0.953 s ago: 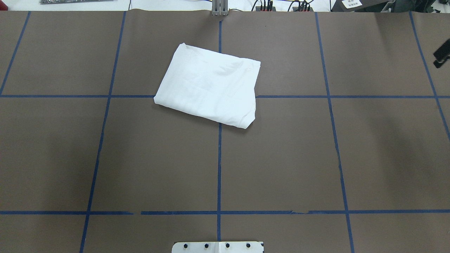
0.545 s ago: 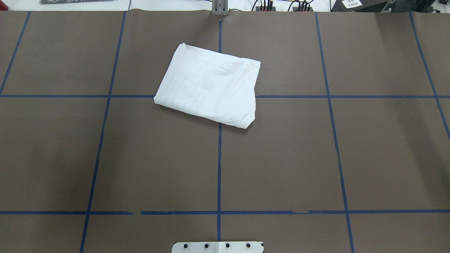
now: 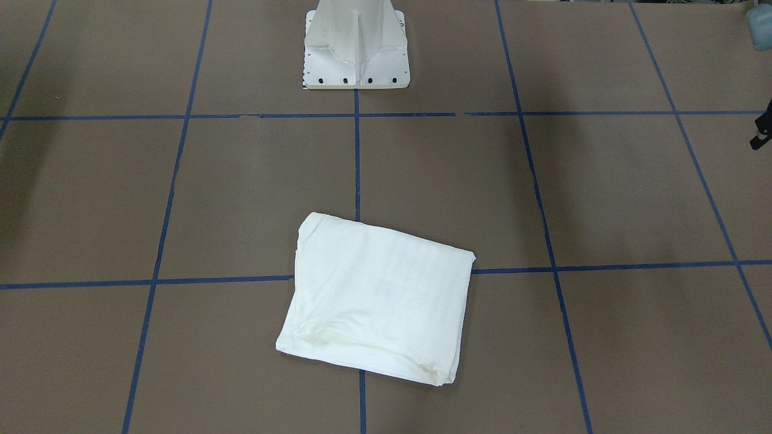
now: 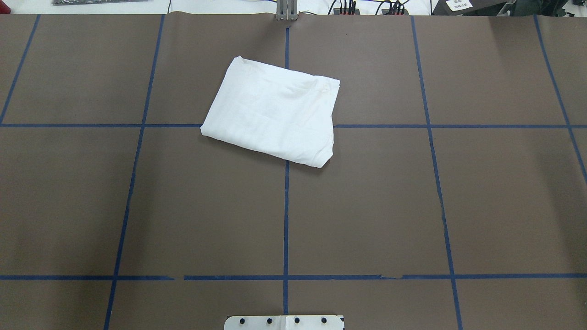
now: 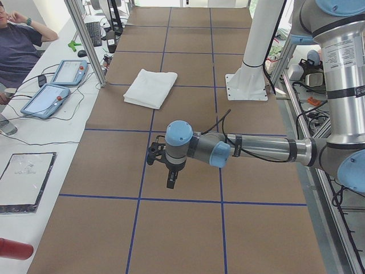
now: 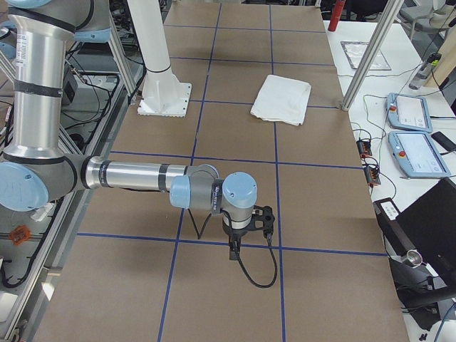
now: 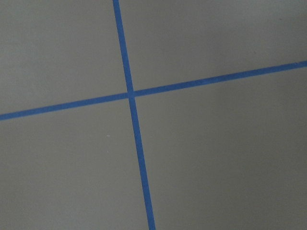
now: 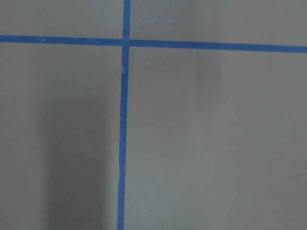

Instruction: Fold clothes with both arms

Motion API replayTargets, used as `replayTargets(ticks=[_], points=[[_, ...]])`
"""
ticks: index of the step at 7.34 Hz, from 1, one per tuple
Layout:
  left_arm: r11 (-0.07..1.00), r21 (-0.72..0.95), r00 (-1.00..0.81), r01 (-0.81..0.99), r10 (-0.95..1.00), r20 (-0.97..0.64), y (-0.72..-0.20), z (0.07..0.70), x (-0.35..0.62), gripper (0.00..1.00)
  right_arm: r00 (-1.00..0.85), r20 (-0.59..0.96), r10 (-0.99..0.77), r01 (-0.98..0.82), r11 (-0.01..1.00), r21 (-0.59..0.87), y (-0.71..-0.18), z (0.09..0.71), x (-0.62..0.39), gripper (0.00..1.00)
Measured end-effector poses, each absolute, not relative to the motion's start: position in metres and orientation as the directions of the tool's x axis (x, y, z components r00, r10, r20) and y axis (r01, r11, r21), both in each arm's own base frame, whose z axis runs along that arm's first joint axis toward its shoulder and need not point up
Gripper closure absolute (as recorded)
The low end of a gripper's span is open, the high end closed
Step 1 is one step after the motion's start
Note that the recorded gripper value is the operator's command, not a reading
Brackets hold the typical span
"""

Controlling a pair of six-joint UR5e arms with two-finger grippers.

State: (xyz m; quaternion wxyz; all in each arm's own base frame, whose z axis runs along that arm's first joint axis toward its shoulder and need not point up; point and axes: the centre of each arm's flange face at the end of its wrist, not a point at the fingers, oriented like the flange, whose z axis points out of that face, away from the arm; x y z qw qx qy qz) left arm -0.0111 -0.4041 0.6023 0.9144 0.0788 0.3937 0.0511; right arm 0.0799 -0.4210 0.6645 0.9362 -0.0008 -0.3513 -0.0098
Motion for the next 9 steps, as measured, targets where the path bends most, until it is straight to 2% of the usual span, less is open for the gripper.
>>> replayTargets(ticks=[3,9], points=[[0.989,0.146,0.68,-0.027,0.125,-0.722,-0.381,0.613,-0.015,0.0,0.773,0.633,-0.03,0.019,1.0,0.024,-0.432,0.658,0.082,0.0],[0.996,0.079,0.697,0.045,0.025,-0.717,-0.394,0.625,-0.051,0.0,0.775,0.631,-0.036,0.022,0.999,0.029,-0.433,0.657,0.082,0.0]])
